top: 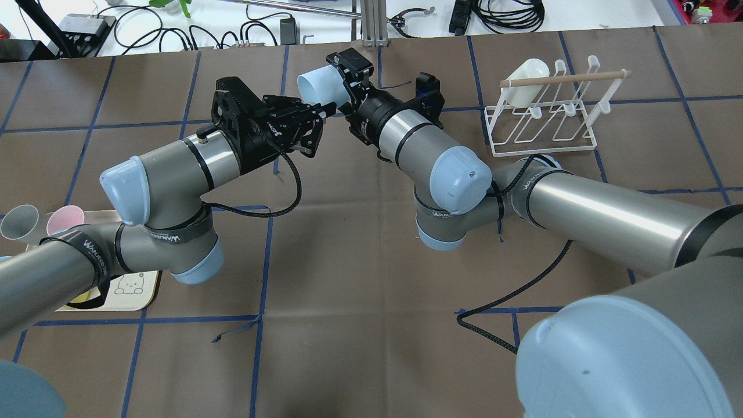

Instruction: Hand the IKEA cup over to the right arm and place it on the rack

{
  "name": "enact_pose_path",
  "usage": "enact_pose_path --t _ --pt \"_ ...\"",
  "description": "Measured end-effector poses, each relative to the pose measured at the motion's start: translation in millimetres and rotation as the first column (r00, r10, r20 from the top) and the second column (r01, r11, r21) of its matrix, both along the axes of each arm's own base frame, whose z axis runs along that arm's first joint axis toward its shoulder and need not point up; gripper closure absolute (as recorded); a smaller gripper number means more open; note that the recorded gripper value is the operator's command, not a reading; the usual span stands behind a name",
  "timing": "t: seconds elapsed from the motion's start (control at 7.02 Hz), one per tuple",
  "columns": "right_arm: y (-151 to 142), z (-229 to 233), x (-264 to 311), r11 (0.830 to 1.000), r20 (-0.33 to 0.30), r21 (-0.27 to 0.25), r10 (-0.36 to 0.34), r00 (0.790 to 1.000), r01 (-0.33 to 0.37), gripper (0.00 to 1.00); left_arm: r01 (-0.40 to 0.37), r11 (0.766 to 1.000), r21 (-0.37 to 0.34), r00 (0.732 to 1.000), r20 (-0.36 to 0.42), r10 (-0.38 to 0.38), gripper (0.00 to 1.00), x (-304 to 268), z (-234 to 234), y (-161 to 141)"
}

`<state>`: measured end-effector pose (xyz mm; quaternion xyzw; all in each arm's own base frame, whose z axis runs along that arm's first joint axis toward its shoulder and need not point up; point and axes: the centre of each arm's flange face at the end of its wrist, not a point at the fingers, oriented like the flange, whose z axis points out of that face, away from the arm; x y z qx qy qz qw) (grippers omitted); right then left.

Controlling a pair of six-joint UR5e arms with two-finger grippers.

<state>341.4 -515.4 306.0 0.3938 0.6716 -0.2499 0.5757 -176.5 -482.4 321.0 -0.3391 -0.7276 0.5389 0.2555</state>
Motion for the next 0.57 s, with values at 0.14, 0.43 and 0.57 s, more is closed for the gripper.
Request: enact_pose_path --t 0.14,0.43,0.57 --pt "-0.4 0.1 0.1 1.0 0.0 0.0 0.0 1.0 0.0 0.2 0.0 1.0 0.001 1.0 0.0 0.0 1.0 0.0 -0.2 0.1" --pt "-0.4 0.0 0.3 1.0 0.0 0.0 0.002 1.0 -0.002 0.37 0.0 1.0 0.0 1.0 0.0 0.0 0.96 -0.5 0.1 0.6" --pt "0.0 -0.4 0.5 1.0 0.001 0.001 0.006 1.0 -0.006 0.42 0.0 1.0 -0.001 1.0 0.0 0.0 0.91 -0.6 0.3 0.6"
